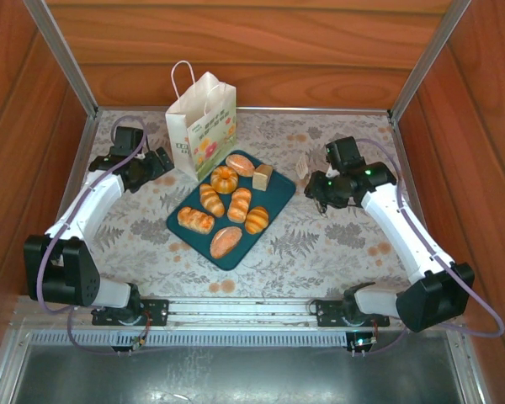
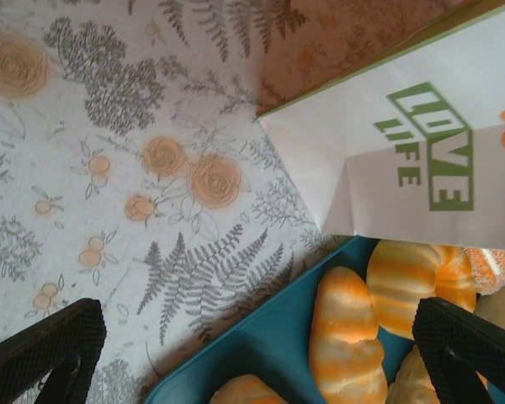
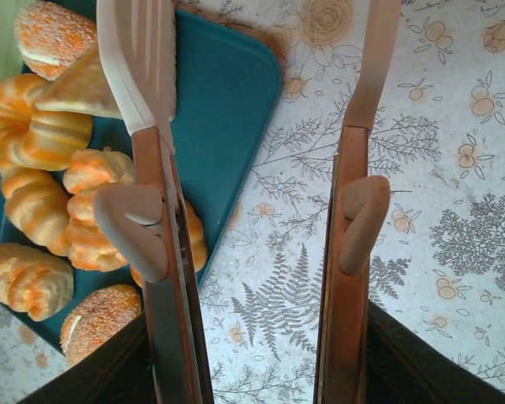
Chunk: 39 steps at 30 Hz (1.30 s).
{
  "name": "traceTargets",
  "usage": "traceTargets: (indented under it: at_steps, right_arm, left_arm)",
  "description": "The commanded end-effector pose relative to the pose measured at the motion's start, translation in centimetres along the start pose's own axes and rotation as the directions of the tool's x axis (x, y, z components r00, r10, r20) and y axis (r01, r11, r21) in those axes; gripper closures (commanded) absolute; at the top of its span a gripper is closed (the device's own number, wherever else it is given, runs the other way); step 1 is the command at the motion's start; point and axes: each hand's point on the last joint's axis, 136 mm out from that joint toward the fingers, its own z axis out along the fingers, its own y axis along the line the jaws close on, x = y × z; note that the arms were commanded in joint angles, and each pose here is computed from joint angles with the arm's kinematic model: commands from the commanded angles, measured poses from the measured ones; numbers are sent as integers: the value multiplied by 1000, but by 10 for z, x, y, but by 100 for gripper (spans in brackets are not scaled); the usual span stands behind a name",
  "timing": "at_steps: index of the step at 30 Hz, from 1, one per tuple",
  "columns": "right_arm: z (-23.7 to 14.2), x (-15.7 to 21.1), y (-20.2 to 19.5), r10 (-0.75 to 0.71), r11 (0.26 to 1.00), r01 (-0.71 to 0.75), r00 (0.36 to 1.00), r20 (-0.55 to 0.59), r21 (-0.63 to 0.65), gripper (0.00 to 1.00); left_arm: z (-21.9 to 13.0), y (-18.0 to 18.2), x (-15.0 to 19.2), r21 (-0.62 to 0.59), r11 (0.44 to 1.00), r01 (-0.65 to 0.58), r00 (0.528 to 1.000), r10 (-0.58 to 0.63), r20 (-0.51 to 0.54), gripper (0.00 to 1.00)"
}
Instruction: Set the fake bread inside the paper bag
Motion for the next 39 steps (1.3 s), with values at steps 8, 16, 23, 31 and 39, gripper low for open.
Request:
traceTargets:
  at_steps: [8, 16, 23, 31, 39]
  right_arm:
    - [-16, -7, 5, 60, 998, -59, 998, 35, -23, 44]
    - [-17, -1, -8, 84, 996, -85, 996, 35, 32, 44]
    - [-14, 3, -13, 85, 995, -86, 996, 38, 44, 43]
    - [-13, -9, -6, 52, 998, -54, 998, 39, 43, 43]
    - [-12, -17, -1, 34, 998, -36, 999, 40, 42, 43]
  left_arm:
    - [4, 53, 41, -121, 977, 173, 978, -185, -100, 100]
    - [16, 84, 94, -217, 942, 256, 934, -299, -197, 100]
    - [21, 92, 126, -274, 932, 239, 923, -306, -235, 100]
    - [30, 98, 151, -333, 919, 210, 920, -301, -252, 100]
    - [39, 99, 174, -328, 925, 191, 915, -289, -281, 100]
